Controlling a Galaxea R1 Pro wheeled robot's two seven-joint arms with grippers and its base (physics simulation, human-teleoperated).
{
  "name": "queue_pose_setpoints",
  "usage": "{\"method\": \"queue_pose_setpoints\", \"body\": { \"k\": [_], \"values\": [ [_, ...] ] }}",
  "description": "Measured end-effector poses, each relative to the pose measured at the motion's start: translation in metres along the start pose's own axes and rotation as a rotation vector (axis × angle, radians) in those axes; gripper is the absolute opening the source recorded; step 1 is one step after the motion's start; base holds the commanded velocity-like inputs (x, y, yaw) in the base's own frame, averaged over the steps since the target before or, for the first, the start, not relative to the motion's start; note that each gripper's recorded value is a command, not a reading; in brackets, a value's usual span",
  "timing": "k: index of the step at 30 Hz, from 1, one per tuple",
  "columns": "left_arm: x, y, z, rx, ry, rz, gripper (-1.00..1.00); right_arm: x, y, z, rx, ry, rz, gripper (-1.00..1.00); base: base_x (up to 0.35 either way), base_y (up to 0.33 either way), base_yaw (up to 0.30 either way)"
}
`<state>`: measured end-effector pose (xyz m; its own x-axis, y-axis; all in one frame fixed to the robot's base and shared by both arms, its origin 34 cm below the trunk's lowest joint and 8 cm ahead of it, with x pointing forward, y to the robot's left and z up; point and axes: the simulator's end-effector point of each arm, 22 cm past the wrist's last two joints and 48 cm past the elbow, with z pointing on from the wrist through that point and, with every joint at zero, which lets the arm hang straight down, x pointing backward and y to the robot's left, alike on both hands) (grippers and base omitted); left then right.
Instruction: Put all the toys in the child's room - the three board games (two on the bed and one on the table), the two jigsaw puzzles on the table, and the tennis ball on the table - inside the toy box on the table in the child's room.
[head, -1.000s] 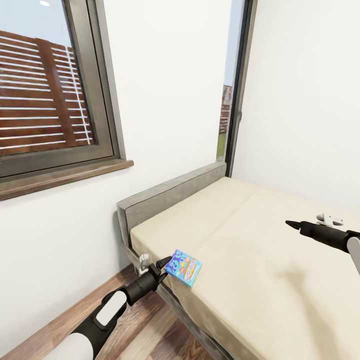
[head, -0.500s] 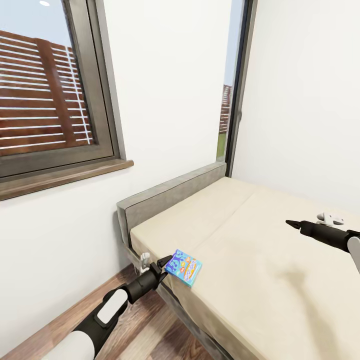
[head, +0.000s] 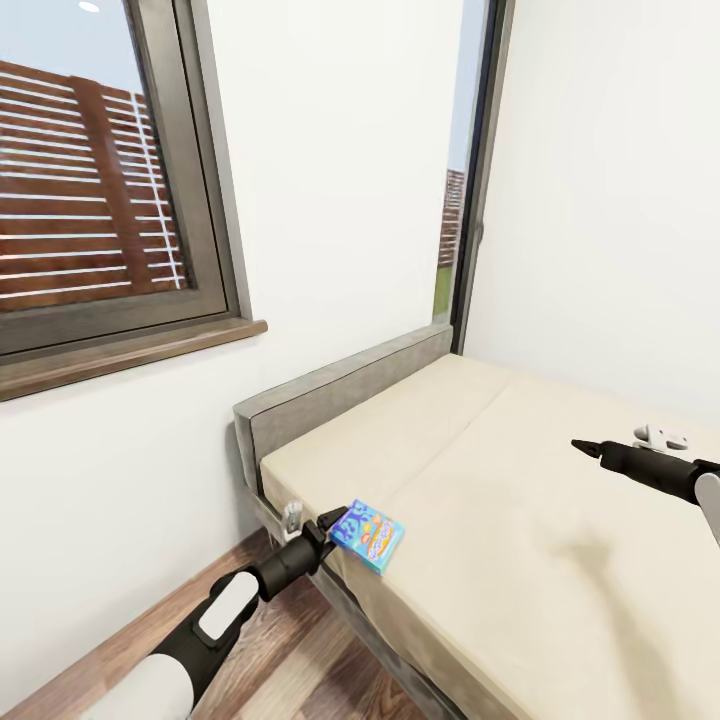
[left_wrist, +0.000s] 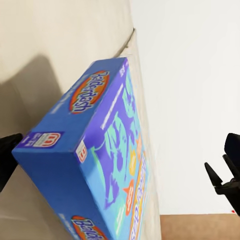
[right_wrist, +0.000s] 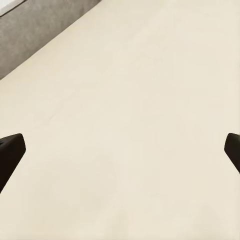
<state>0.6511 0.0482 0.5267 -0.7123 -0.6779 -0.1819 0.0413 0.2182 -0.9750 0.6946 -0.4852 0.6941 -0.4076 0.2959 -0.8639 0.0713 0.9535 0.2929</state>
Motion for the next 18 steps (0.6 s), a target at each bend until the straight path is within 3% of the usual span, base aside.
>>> {"method": "queue_pose_setpoints", "body": {
  "k": [18],
  "values": [
    [-0.0028, -0.0035, 0.0036, -0.005, 0.001, 0.009, 1.00, -0.0009, 0.0002, -0.0004, 0.000, -0.002, -0.002, 1.00, 0.000, 0.000, 0.000]
  ]
}}
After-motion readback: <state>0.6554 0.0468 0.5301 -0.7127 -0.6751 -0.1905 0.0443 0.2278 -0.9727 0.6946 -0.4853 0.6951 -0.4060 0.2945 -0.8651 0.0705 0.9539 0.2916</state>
